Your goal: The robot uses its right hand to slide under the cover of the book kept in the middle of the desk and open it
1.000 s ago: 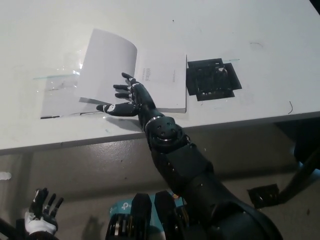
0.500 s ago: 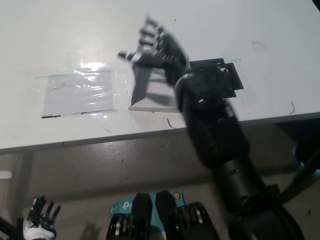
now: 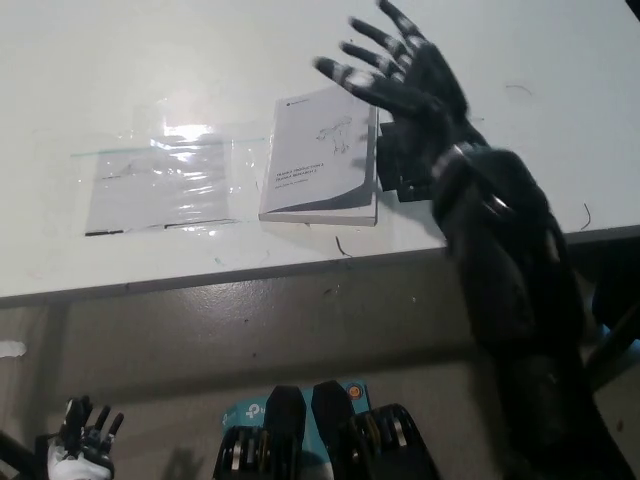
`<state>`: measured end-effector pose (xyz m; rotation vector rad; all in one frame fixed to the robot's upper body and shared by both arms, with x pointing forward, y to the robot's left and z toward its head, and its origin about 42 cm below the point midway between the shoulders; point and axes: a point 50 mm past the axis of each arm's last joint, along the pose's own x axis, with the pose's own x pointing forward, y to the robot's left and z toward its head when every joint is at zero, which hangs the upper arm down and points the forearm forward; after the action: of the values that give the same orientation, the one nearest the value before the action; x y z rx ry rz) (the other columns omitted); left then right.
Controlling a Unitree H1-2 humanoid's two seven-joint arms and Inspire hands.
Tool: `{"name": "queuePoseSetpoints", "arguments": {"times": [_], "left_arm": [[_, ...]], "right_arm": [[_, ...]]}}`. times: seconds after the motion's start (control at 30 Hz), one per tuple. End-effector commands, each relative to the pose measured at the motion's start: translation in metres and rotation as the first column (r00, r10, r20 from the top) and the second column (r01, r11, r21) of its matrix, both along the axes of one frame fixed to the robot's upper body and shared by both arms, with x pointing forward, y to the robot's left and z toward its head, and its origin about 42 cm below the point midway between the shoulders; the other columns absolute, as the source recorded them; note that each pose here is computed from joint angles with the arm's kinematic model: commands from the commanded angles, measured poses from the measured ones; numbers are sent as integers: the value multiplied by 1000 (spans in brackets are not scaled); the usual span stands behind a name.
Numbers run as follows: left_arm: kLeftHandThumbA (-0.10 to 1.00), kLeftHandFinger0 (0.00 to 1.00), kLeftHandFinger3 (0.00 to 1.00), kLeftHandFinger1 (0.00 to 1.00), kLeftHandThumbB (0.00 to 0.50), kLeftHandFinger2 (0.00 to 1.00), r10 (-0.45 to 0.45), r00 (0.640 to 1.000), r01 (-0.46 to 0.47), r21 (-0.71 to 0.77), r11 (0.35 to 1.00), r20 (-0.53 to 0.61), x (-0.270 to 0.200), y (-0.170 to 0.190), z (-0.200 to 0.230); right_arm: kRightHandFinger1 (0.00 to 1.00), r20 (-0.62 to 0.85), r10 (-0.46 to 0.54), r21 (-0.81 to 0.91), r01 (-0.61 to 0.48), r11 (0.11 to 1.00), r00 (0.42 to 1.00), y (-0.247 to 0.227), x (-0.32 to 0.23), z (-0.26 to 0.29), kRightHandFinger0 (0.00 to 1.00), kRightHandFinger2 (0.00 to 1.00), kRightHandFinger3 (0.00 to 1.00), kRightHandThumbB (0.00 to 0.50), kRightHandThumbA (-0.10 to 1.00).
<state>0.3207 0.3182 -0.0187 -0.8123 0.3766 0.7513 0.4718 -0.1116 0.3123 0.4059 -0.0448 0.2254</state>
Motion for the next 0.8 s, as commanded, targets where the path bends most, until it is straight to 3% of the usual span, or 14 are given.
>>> {"name": "queuePoseSetpoints", "arguments": {"times": [0.0, 0.13, 0.3, 0.4, 0.53, 0.57, 0.63, 0.67, 0.77], "left_arm": [[868, 689, 843, 738, 101, 816, 18, 999, -18, 9, 1000, 28, 4, 4, 6], [879, 696, 855, 753, 108, 837, 13, 999, -13, 4, 1000, 46, 5, 3, 6], [861, 719, 830, 777, 122, 830, 24, 998, -24, -15, 1000, 52, 6, 2, 5], [845, 699, 803, 741, 145, 775, 39, 998, -38, -21, 999, 41, 5, 2, 5], [868, 734, 840, 764, 136, 793, 42, 998, -42, -19, 999, 46, 4, 4, 7], [868, 742, 858, 776, 136, 812, 43, 998, -42, -21, 999, 46, 2, 5, 6], [865, 740, 863, 775, 135, 823, 43, 998, -42, -24, 999, 50, 2, 5, 4], [869, 742, 866, 777, 130, 825, 43, 998, -42, -27, 999, 50, 2, 4, 4], [878, 743, 875, 791, 127, 853, 37, 998, -36, -21, 999, 52, 1, 4, 2]], "right_arm": [[837, 15, 9, 162, -11, 987, 1000, -29, -16, 4, 704, 894, 1000, 177, 1000], [897, -10, -44, 245, 45, 968, 999, -58, -47, -24, 801, 945, 1000, 167, 1000], [942, -54, -96, 330, 109, 938, 994, -83, -76, -53, 833, 967, 1000, 165, 1000], [947, -74, -155, 362, 171, 916, 985, -98, -95, -68, 838, 961, 1000, 219, 1000], [918, -74, -236, 379, 246, 892, 969, -118, -111, -81, 810, 934, 1000, 258, 1000], [936, -84, -285, 356, 296, 886, 955, -129, -117, -88, 842, 953, 1000, 272, 1000], [936, -118, -332, 362, 351, 863, 936, -139, -121, -96, 855, 941, 1000, 227, 1000], [978, -128, -341, 380, 364, 850, 931, -144, -124, -101, 911, 981, 1000, 208, 1000], [1000, -152, -374, 379, 404, 833, 915, -150, -129, -110, 936, 1000, 1000, 213, 1000]]}}
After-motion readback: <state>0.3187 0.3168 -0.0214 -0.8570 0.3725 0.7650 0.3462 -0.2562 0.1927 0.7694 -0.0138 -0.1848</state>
